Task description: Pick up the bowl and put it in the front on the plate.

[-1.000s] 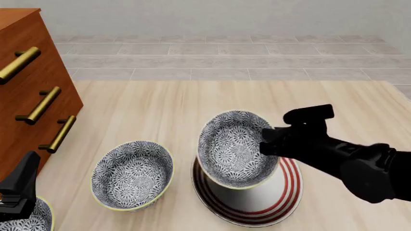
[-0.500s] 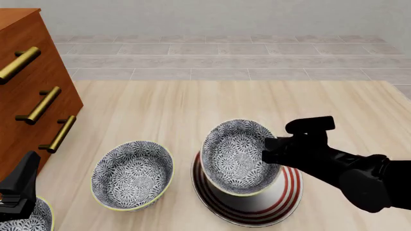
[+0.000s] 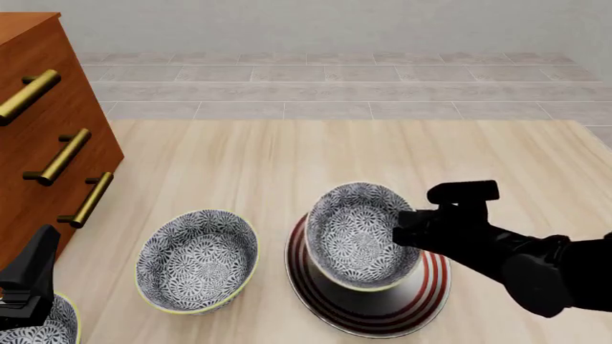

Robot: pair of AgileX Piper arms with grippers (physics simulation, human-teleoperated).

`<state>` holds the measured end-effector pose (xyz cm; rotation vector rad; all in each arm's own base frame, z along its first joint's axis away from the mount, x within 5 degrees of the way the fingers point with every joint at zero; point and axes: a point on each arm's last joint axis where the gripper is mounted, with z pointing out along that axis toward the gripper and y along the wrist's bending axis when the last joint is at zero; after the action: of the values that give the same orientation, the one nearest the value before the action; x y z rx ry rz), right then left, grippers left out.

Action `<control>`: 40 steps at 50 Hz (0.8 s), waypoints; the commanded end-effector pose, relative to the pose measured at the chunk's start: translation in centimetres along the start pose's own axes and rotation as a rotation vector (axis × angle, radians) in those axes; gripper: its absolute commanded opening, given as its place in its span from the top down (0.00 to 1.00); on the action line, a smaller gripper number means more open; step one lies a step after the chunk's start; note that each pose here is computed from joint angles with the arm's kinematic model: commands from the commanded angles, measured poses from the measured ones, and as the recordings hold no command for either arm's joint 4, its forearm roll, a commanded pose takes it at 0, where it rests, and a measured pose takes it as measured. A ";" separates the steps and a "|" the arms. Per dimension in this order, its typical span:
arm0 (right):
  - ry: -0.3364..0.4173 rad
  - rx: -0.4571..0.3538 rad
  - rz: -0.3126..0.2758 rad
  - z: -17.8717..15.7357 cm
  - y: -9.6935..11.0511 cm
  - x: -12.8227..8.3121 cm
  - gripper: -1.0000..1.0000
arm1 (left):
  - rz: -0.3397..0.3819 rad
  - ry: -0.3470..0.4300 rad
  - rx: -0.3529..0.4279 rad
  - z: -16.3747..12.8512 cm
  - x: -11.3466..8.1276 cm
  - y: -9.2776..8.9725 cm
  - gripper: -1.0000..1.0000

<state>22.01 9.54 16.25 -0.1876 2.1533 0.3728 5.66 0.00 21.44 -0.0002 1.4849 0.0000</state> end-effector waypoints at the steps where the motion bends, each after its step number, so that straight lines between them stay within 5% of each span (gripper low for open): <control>1: 0.011 0.011 0.007 0.3 -0.4 0.4 1.00 | 0.000 0.000 0.000 0.0 0.0 0.0 0.00; 6: 0.017 0.013 -0.005 0.4 -0.4 0.4 1.00 | 0.000 0.000 0.000 0.0 0.0 0.0 0.00; 7: 0.016 -0.010 -0.001 0.0 0.2 0.5 0.00 | 0.000 0.000 0.000 0.0 0.0 0.0 0.00; 40: -0.293 -0.043 -0.099 -6.8 0.9 -5.2 0.00 | 0.000 0.000 0.000 0.0 0.0 0.0 0.00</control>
<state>20.56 8.47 22.16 -0.2302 1.9442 0.3615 5.66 0.00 21.44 -0.0002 1.4849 0.0000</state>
